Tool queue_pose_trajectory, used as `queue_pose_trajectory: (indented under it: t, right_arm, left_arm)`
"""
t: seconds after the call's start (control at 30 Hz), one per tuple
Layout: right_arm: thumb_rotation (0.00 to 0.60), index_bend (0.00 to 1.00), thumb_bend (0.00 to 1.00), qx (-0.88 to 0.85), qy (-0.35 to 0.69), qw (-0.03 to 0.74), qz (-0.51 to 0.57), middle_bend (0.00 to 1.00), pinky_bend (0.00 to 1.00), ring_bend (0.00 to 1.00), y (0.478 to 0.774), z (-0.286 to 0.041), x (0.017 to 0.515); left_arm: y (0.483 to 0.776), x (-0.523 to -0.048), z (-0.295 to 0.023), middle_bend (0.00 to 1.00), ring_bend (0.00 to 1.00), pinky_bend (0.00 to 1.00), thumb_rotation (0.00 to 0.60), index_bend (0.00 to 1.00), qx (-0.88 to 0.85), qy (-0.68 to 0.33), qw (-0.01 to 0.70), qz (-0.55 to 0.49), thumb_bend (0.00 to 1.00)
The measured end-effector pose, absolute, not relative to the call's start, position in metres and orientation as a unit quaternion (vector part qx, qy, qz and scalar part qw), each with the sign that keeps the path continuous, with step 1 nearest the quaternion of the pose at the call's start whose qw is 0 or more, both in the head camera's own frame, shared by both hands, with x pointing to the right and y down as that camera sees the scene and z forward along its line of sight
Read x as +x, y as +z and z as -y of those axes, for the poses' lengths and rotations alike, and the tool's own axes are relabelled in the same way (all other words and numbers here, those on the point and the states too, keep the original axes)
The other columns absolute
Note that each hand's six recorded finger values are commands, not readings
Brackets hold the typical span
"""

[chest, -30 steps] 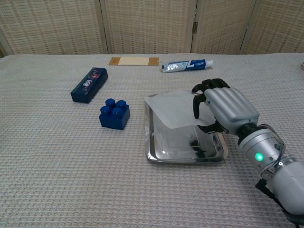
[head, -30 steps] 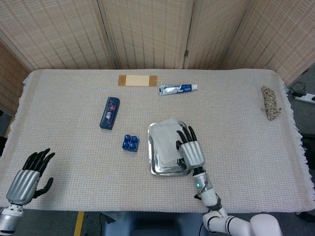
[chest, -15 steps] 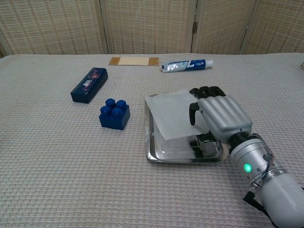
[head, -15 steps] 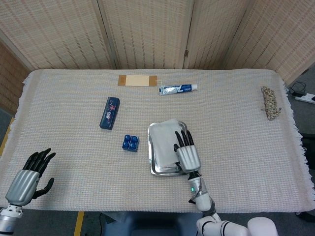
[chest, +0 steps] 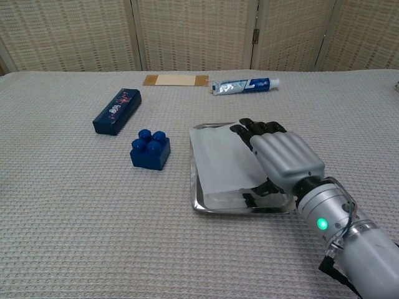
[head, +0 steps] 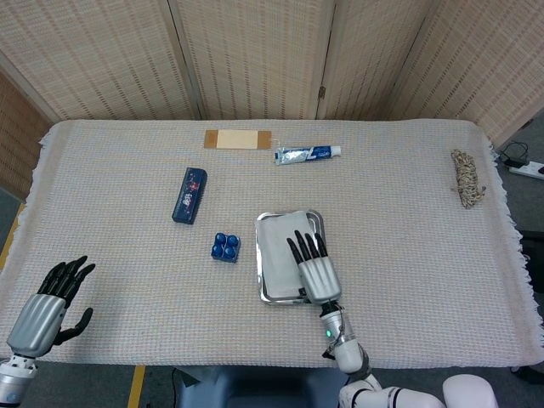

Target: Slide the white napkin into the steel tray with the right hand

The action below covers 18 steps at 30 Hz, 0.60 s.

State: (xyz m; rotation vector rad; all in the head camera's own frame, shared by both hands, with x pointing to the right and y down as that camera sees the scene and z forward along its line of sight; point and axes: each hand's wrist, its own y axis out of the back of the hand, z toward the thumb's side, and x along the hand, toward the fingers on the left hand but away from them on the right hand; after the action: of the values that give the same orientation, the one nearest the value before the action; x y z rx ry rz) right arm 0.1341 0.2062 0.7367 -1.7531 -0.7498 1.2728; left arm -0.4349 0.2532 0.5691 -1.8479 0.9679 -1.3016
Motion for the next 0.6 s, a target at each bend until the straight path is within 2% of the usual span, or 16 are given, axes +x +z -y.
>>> queue_pose_trajectory:
  t: [0.27,0.6]
  right_arm:
    - [0.600,0.00,0.47,-0.702,0.521,0.407,0.263,0.00,0.00,0.00,0.738,-0.204,0.134]
    - [0.600,0.00,0.47,-0.736,0.534,0.338,0.242,0.00,0.00,0.00,0.720,-0.191,0.129]
  left_arm:
    - [0.566,-0.435,-0.251,0.00,0.00,0.00,0.600,0.05,-0.714,-0.479,0.339,-0.381,0.52]
    - [0.564,-0.434,-0.251,0.00,0.00,0.00,0.600,0.05,-0.717,-0.473,0.339,-0.384,0.52]
